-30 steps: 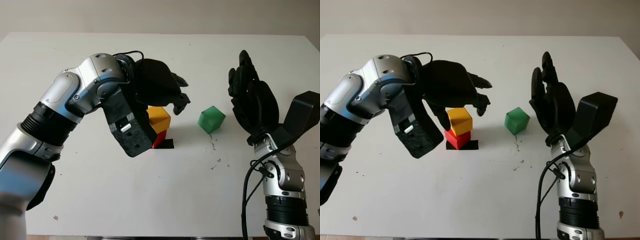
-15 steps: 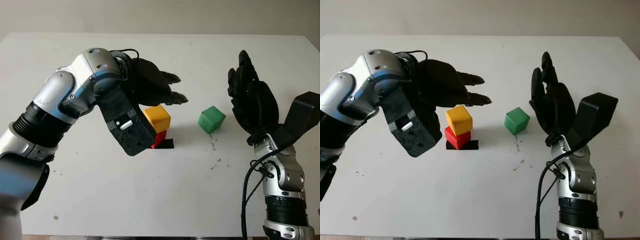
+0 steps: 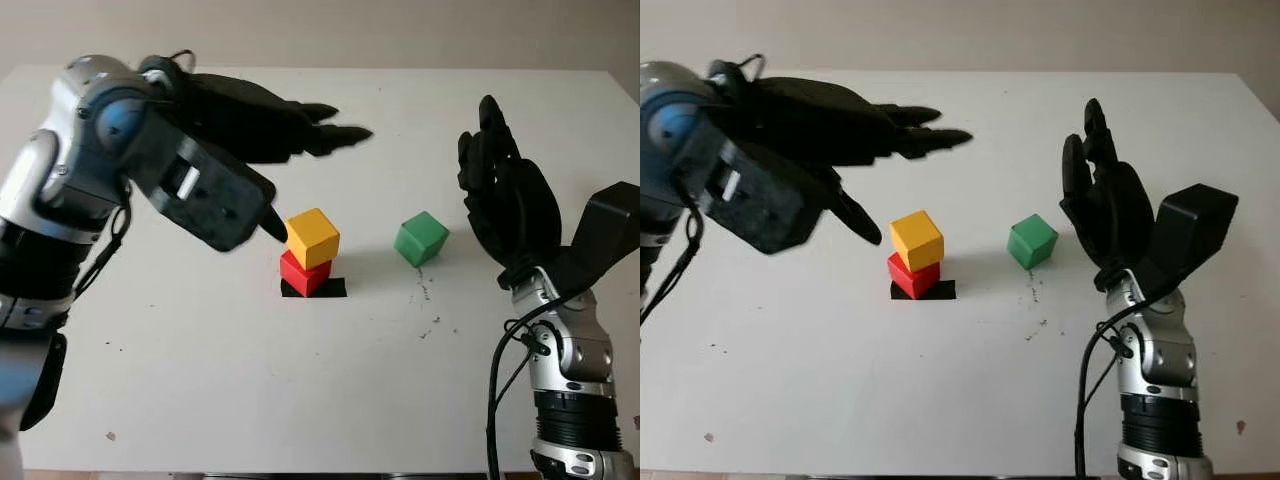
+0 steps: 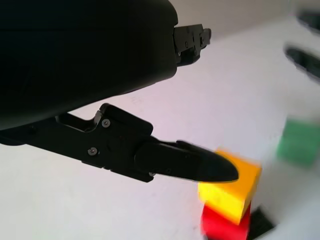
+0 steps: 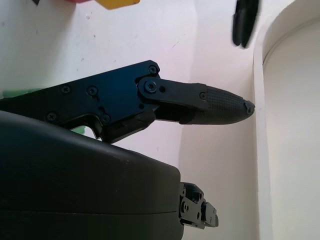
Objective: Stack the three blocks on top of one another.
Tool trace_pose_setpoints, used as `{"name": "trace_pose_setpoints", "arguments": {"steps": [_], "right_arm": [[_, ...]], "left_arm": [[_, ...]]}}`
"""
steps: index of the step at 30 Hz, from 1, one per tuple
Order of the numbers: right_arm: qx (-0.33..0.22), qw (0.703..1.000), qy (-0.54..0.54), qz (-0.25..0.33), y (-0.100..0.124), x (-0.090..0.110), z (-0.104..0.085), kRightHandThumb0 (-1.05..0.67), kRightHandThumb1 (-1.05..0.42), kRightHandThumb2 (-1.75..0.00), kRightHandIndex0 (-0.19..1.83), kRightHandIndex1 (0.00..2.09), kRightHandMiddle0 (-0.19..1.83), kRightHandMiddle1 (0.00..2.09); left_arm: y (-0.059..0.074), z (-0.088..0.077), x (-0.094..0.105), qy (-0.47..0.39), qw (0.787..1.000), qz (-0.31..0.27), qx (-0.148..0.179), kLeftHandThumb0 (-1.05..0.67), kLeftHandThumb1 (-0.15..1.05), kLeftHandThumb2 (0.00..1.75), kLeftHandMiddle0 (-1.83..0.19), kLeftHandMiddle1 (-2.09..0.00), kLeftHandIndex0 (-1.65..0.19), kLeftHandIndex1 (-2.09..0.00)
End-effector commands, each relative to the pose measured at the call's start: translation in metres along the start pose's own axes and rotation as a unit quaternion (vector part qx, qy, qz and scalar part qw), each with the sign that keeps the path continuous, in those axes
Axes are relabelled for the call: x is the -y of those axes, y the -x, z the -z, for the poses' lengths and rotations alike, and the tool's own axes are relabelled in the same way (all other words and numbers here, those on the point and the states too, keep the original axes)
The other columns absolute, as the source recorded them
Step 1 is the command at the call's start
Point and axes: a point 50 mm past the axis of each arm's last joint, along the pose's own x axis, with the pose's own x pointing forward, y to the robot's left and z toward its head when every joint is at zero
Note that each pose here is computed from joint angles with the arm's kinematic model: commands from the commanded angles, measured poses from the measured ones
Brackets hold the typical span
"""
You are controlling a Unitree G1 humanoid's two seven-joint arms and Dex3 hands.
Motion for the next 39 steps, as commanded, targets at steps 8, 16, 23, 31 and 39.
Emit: {"name": "trace_pose_setpoints", "arguments": {"steps": [8, 16, 23, 31, 39], "right_arm": [[0.027, 0.959, 0.273, -0.071, -0.017, 0.032, -0.058, -0.80, -1.00, -0.10, -0.12, 0.06, -0.04, 0.09], [0.028, 0.836, 0.524, -0.158, -0.029, 0.026, -0.087, -0.85, -0.86, -0.03, -0.01, 0.08, 0.16, 0.15], [0.015, 0.733, 0.638, -0.235, -0.035, 0.013, -0.084, -0.79, -0.84, -0.05, -0.01, 0.06, 0.23, 0.14], [0.018, 0.671, 0.684, -0.284, -0.026, 0.006, -0.065, -0.73, -0.82, -0.05, 0.00, 0.06, 0.28, 0.11], [0.004, 0.651, 0.695, -0.306, -0.019, 0.009, -0.045, -0.65, -0.83, -0.05, -0.03, 0.05, 0.29, 0.09]], "left_arm": [[0.036, 0.066, 0.046, 0.315, 0.896, -0.313, 0.003, -0.80, 1.05, 0.60, 0.19, -0.02, 0.17, -0.03], [0.049, 0.092, 0.123, 0.489, 0.772, -0.406, -0.016, -0.73, 1.05, 0.66, 0.19, -0.04, 0.19, 0.00], [0.057, 0.089, 0.159, 0.525, 0.735, -0.428, -0.044, -0.76, 1.05, 0.69, 0.18, -0.03, 0.19, 0.00], [0.055, 0.083, 0.169, 0.544, 0.720, -0.429, -0.042, -0.76, 1.05, 0.69, 0.18, -0.05, 0.19, 0.00], [0.047, 0.079, 0.169, 0.547, 0.728, -0.413, -0.033, -0.76, 1.05, 0.64, 0.18, -0.05, 0.19, -0.01]]}}
